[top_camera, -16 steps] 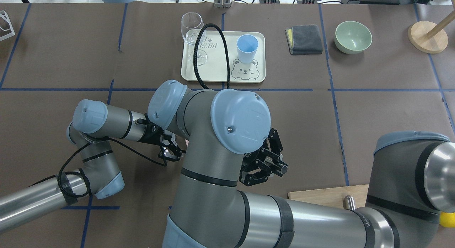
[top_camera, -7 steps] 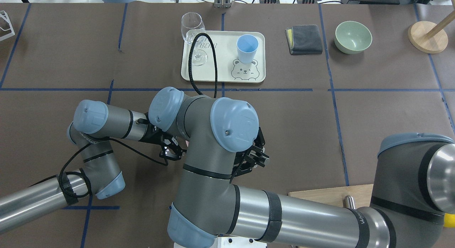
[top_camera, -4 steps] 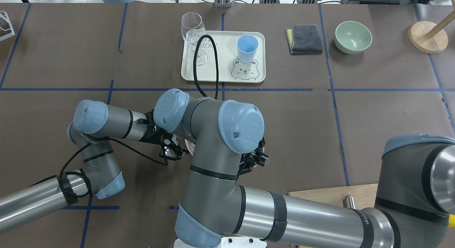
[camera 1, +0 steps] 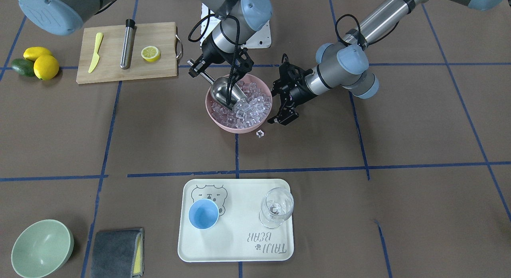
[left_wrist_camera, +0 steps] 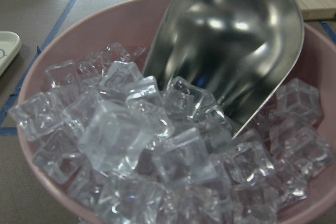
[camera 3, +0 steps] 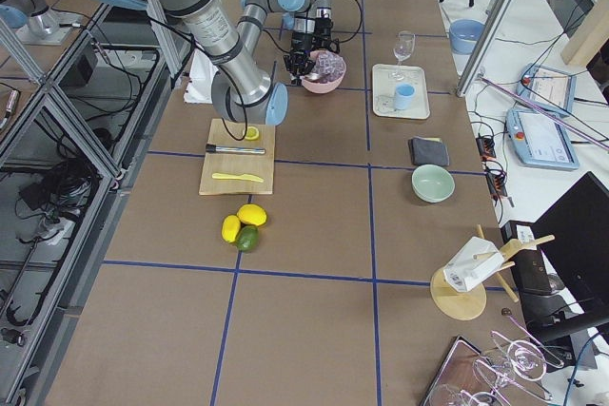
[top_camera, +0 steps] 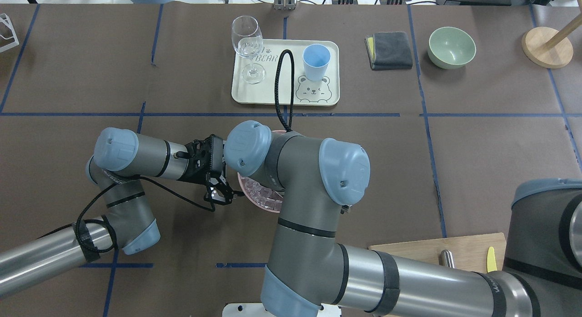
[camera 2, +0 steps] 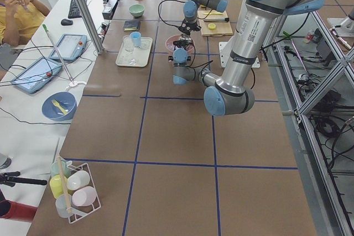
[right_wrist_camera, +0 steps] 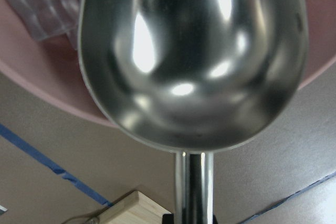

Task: Put ice in cup with scoop
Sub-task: 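Dig the scoop into the ice cubes while the left gripper steadies the bowl, then lift the ice-filled scoop out and carry it toward the blue cup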

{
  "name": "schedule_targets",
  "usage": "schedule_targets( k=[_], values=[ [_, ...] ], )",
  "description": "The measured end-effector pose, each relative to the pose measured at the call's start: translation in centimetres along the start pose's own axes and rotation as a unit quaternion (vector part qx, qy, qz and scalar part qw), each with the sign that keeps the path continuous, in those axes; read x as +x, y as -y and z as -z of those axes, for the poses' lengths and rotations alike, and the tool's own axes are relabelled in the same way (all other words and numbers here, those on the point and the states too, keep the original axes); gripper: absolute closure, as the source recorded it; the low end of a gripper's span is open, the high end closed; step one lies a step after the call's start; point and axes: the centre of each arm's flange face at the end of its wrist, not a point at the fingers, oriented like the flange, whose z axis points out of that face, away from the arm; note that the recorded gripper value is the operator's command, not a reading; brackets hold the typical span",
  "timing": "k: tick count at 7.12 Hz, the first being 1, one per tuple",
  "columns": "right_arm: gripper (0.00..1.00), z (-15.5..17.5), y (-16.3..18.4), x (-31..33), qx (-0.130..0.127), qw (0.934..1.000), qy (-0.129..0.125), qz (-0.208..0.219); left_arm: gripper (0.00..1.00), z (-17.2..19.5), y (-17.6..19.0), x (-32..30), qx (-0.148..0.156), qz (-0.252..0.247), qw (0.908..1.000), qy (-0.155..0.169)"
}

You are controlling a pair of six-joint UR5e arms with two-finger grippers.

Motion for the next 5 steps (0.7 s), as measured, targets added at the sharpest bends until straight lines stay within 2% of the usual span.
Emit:
schedule_targets(
  k=[5],
  values=[
    [1.00, -2.5, -1.3, 0.4, 0.059, 0.9980, 0.015, -0.020, 0.00, 0.0, 0.0, -0.1, 0.000, 0.000, 1.0000, 0.002]
  ],
)
